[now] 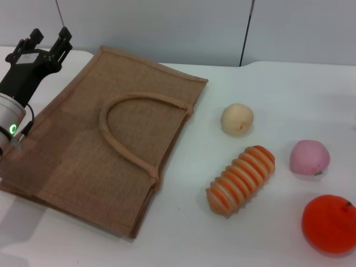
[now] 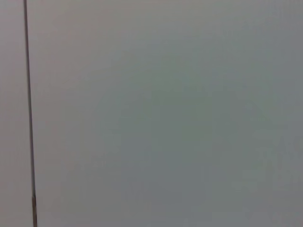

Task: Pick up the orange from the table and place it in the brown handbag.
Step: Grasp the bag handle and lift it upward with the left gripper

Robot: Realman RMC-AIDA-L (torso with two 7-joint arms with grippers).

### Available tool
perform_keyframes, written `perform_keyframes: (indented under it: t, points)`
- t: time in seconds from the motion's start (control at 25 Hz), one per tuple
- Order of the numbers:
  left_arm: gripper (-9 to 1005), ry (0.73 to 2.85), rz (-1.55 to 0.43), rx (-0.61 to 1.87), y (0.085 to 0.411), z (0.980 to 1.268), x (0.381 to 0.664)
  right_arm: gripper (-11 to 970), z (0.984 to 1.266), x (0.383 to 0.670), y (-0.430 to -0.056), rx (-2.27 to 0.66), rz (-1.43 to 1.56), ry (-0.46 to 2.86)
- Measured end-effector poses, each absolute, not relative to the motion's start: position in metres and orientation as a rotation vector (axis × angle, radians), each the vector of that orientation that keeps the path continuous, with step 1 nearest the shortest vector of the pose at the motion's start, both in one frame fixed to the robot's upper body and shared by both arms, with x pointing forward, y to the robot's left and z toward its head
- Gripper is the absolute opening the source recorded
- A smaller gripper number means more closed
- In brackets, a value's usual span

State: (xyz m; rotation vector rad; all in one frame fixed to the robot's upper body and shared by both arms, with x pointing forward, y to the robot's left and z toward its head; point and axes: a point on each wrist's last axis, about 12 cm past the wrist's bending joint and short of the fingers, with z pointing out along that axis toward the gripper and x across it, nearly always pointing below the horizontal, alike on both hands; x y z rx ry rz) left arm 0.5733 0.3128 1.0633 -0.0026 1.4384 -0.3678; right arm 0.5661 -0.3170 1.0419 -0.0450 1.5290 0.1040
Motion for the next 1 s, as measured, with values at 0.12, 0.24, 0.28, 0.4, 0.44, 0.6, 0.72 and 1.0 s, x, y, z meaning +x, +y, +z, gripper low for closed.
perform_keyframes:
  t: [0.12,0.24,0.28,0.4,0.44,0.6,0.72,1.0]
  points:
    - [727,1.438,-0.367,-0.002,0.3131,1.0634,0.5734,882,1.0420,0.5662,-0.3170,-0.045,0.104,1.529]
    - [727,1.438,-0.367,-0.002,0.3133,1.0635,0.5734,882,1.0421,0.5663,-0.3169,-0.045,0.104,1.529]
    - [727,1.438,-0.367,-0.002,0.3133,1.0635,0.5734,882,1.0421,0.5663,-0.3169,-0.045,0.104,1.528]
    - [727,1.438,-0.366,-0.002,0.3135,1.0636,0.5734,882,1.0422,0.5664,-0.3168,-0.046,0.105,1.528]
    - [727,1.438,-0.366,-0.002,0.3135,1.0636,0.5734,882,1.0422,0.5664,-0.3168,-0.046,0.105,1.528]
    - [727,1.439,-0.367,0.000,0.3133,1.0635,0.5734,882,1.0422,0.5664,-0.3168,-0.046,0.105,1.528]
    - [727,1.446,-0.380,-0.002,0.3130,1.0631,0.5738,882,1.0420,0.5662,-0.3170,-0.045,0.104,1.529]
    - [727,1.524,-0.498,-0.032,0.3106,1.0626,0.5822,882,1.0411,0.5652,-0.3185,-0.045,0.099,1.533]
